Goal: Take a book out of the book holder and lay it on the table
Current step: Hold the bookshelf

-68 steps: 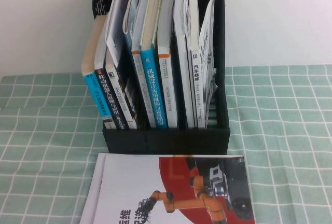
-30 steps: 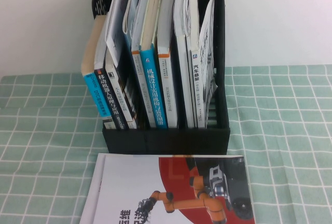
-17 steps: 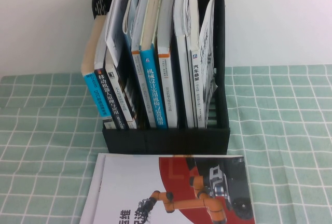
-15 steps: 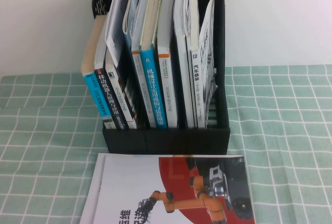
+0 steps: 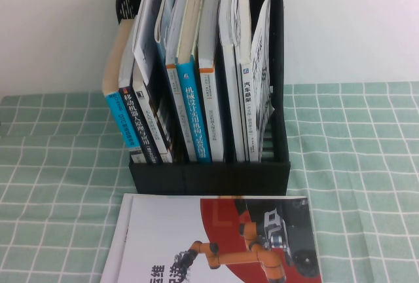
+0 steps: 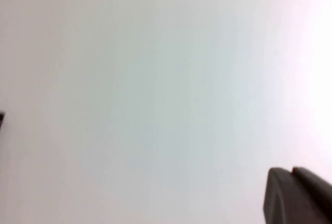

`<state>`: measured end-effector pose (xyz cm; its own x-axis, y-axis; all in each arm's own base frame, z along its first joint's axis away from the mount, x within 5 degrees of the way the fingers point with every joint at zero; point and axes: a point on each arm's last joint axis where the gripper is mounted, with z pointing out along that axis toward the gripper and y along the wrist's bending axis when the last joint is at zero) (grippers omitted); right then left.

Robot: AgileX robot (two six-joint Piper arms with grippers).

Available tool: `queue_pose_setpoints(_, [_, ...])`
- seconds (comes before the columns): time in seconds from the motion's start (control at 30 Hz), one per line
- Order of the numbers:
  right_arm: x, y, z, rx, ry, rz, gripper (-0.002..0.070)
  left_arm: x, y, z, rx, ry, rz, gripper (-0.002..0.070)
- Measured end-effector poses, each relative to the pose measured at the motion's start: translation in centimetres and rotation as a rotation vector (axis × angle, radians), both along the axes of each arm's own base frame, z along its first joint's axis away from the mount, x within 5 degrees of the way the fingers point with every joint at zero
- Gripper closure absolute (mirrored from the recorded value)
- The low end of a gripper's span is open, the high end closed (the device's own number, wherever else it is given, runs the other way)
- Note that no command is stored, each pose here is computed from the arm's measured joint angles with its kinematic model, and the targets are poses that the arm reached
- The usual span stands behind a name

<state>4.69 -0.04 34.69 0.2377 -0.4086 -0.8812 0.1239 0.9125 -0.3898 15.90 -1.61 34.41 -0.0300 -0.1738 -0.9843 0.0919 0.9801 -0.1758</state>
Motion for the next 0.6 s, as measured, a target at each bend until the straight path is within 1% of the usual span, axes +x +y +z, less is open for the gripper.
queue_pose_setpoints(0.07, [-0.1,-0.1,0.6,-0.009,-0.077,-0.012,0.0678,0.7,-0.9,0.7,0.017,-0.044,-0.046,0.0678])
queue_pose_setpoints(0.13, [-0.1,-0.1,0.9,-0.029,-0.117,-0.022,0.0678,1.2,-2.5,1.2,0.026,-0.077,-0.128,0.0678])
queue_pose_setpoints(0.23, [0.0,-0.1,1.0,-0.050,-0.136,-0.024,0.0678,1.5,-5.2,1.3,0.053,-0.135,-0.267,0.0678])
queue_pose_setpoints(0.33, [0.0,0.1,1.4,-0.039,-0.214,0.002,0.0678,1.7,-8.3,0.8,0.061,-0.173,-0.401,0.0678])
queue_pose_setpoints(0.4, [-0.1,0.5,1.7,-0.031,-0.284,0.047,0.0678,2.0,-10.5,0.1,0.085,-0.196,-0.481,0.0678])
queue_pose_setpoints(0.5, [-0.5,1.6,2.1,-0.051,-0.366,0.174,0.0678,2.5,-13.5,-1.1,0.132,-0.218,-0.571,0.0678])
queue_pose_setpoints(0.53, [-0.6,2.1,2.1,-0.066,-0.370,0.230,0.0678,2.9,-14.4,-1.6,0.143,-0.214,-0.587,0.0678])
queue_pose_setpoints(0.6, [-0.2,3.1,1.7,-0.098,-0.324,0.345,0.0678,3.8,-16.3,-2.3,0.144,-0.183,-0.608,0.0678])
